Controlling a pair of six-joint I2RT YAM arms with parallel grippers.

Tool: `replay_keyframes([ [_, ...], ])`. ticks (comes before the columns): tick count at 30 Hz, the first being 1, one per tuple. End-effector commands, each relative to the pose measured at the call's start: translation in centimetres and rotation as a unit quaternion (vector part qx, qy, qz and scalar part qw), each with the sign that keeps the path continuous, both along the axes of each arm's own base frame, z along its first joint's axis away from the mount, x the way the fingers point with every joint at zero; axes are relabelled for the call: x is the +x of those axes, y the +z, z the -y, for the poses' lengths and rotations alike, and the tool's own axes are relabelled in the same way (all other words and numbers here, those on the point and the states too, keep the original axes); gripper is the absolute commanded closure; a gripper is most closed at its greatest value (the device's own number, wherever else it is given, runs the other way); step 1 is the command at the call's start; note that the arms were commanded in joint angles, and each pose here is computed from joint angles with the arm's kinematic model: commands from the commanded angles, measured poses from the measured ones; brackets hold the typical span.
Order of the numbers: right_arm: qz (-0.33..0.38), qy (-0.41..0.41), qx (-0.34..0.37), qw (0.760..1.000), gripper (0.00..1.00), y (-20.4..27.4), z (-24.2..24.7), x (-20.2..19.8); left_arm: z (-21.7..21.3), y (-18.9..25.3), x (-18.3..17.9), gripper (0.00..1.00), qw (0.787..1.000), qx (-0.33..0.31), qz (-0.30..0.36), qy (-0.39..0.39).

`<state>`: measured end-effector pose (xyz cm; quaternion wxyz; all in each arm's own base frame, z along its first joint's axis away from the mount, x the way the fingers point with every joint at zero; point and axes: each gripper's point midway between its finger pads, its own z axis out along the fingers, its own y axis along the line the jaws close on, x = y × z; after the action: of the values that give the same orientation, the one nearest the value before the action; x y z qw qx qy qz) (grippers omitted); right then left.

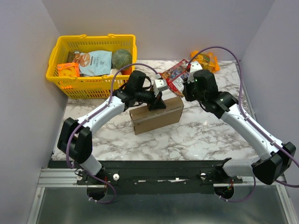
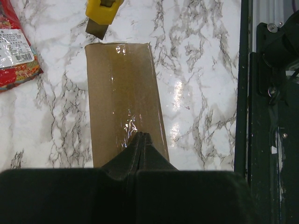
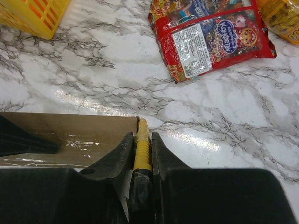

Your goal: Unpack the express box

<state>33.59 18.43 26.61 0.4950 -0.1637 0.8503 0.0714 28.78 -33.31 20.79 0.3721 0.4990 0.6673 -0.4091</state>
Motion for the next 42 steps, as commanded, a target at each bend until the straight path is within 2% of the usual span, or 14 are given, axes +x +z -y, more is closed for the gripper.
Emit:
replay_keyframes([
  [1,0.016,0.006,0.029,0.999,1.00,2.1,-1.0,0.4,-0.9,-4.0,-0.7,1.00,0.997,0.051,-0.047,0.018],
  [7,0.021,0.008,0.028,0.999,0.99,2.7,-1.2,0.7,-0.9,-4.1,-0.7,1.00,0.997,0.051,-0.048,0.017],
  [18,-0.011,0.018,0.009,1.000,0.99,0.3,-1.3,0.4,-0.9,-4.1,-0.7,1.00,0.997,0.052,-0.048,0.018],
  [42,0.020,0.006,-0.004,1.000,1.00,1.9,-0.4,0.8,-0.8,-4.6,-0.5,1.00,0.997,0.055,-0.055,0.019],
])
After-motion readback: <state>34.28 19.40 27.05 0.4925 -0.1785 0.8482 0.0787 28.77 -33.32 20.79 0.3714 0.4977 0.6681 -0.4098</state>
